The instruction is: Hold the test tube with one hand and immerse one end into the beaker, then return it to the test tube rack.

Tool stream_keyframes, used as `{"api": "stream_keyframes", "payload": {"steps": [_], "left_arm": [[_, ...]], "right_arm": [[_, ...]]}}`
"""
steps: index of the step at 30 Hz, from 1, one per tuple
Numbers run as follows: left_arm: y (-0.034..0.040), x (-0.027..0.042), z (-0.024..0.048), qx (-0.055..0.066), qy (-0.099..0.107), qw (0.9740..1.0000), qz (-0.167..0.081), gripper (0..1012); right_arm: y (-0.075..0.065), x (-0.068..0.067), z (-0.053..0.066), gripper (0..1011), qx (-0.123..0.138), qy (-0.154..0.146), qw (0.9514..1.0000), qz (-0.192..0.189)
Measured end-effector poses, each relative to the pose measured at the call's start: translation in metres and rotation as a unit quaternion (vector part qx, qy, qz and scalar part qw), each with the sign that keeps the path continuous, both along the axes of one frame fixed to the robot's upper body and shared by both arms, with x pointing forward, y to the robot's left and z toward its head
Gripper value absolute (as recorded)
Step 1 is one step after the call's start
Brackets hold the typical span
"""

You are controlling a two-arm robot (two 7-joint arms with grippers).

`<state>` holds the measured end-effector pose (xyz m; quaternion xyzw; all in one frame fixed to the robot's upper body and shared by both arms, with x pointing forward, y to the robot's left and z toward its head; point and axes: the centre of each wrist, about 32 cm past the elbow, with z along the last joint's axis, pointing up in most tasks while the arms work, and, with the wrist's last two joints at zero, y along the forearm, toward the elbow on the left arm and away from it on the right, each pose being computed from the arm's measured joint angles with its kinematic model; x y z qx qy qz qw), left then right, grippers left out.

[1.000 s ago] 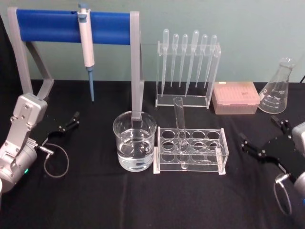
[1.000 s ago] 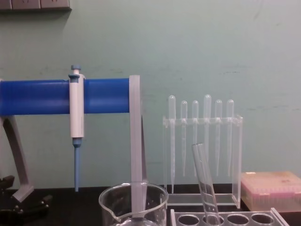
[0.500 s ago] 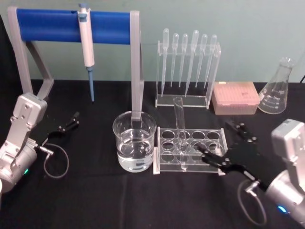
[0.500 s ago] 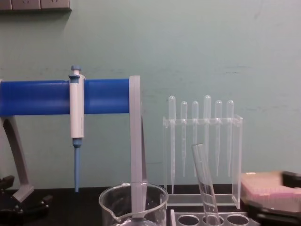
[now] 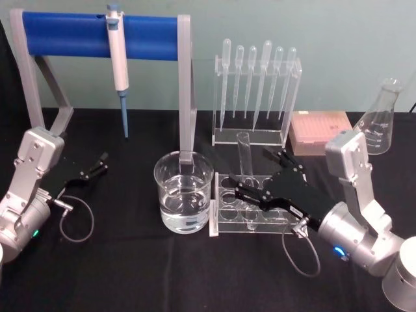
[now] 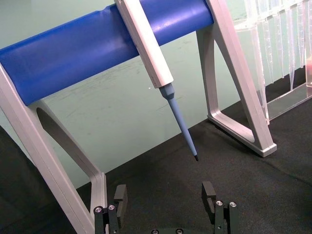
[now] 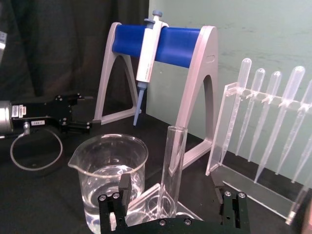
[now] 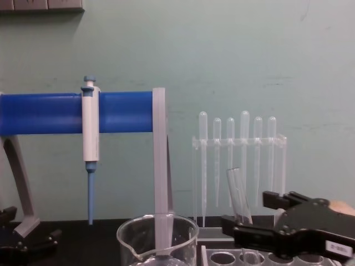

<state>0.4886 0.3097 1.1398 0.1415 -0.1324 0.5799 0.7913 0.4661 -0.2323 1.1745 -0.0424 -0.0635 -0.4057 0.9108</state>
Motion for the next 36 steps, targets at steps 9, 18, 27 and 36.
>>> {"api": "stream_keyframes", "payload": {"steps": [9,18,27,36], "left_arm": [[0.0,0.0,0.0,0.0,0.0,1.0,0.0,1000],[0.0,0.0,0.0,0.0,0.0,1.0,0.0,1000],[0.0,0.0,0.0,0.0,0.0,1.0,0.0,1000],[0.0,0.0,0.0,0.0,0.0,1.0,0.0,1000]], "right_arm": [[0.009,0.013,-0.003,931,0.012,0.018,0.9998,0.006],[0.012,0.014,-0.003,711,0.001,0.023,0.9997,0.002],[0.012,0.013,-0.005,390,-0.001,0.026,0.9997,-0.002],[0.011,0.013,-0.003,233,0.0,0.022,0.9997,-0.003]]}}
